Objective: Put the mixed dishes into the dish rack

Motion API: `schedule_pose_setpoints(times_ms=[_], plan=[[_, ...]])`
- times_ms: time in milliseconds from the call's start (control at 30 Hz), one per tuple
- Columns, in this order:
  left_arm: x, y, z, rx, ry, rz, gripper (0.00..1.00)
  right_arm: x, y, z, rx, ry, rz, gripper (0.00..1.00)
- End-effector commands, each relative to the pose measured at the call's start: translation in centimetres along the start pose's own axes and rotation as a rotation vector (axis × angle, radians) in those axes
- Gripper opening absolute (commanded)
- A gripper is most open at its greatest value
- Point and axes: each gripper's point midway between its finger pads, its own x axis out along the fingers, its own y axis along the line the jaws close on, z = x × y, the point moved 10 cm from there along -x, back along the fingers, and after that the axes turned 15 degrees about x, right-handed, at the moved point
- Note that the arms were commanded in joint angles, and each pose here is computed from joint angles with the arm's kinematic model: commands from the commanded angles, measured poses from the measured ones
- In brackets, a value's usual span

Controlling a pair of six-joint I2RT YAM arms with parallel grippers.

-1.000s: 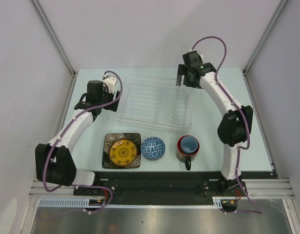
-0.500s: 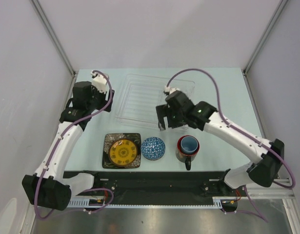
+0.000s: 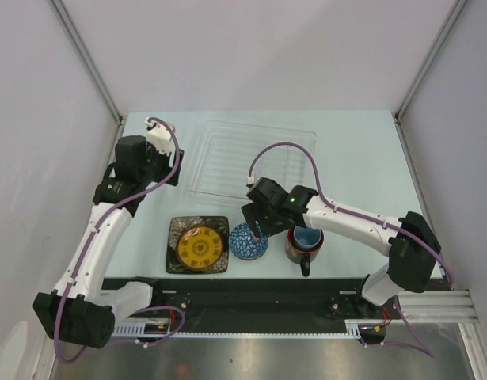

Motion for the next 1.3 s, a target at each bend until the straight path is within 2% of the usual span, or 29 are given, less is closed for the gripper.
schedule_pose_setpoints(times_ms=[0, 100, 467, 600, 767, 867, 900, 1000, 1267], plan=[[-0.6, 0.2, 0.1, 0.004, -0.025, 0.023, 0.82, 1.3, 0.4, -0.2, 0.006, -0.007, 0.028, 0.71], [-0.5, 0.2, 0.1, 0.0, -0.023, 0.023, 0.82, 2.4, 0.2, -0.4, 0.003, 0.012, 0.009, 0.63], [-0.4, 0.1, -0.2, 0.005, -0.02, 0.029, 0.82, 4.5, 0.5, -0.7, 0.011, 0.044, 0.022, 0.5], [-0.3, 0.1, -0.3, 0.008, -0.02, 0.032, 0.82, 4.4, 0.4, -0.5, 0.017, 0.036, 0.027, 0.34], [-0.2, -0.1, -0.6, 0.005, -0.018, 0.027, 0.82, 3.4, 0.1, 0.0, 0.015, 0.0, 0.019, 0.24], [-0.2, -0.1, -0.6, 0.001, -0.021, 0.027, 0.82, 2.7, -0.2, 0.3, 0.012, -0.023, 0.014, 0.16], [-0.1, -0.1, -0.6, 0.001, -0.02, 0.025, 0.82, 2.5, -0.3, 0.4, 0.009, -0.028, 0.013, 0.08], [-0.1, -0.2, -0.7, -0.001, -0.021, 0.025, 0.82, 2.2, -0.4, 0.5, 0.01, -0.04, 0.007, 0.01], [0.1, -0.2, -0.9, -0.003, -0.019, 0.024, 0.82, 0.4, 0.1, 1.3, 0.002, -0.075, 0.045, 0.0]])
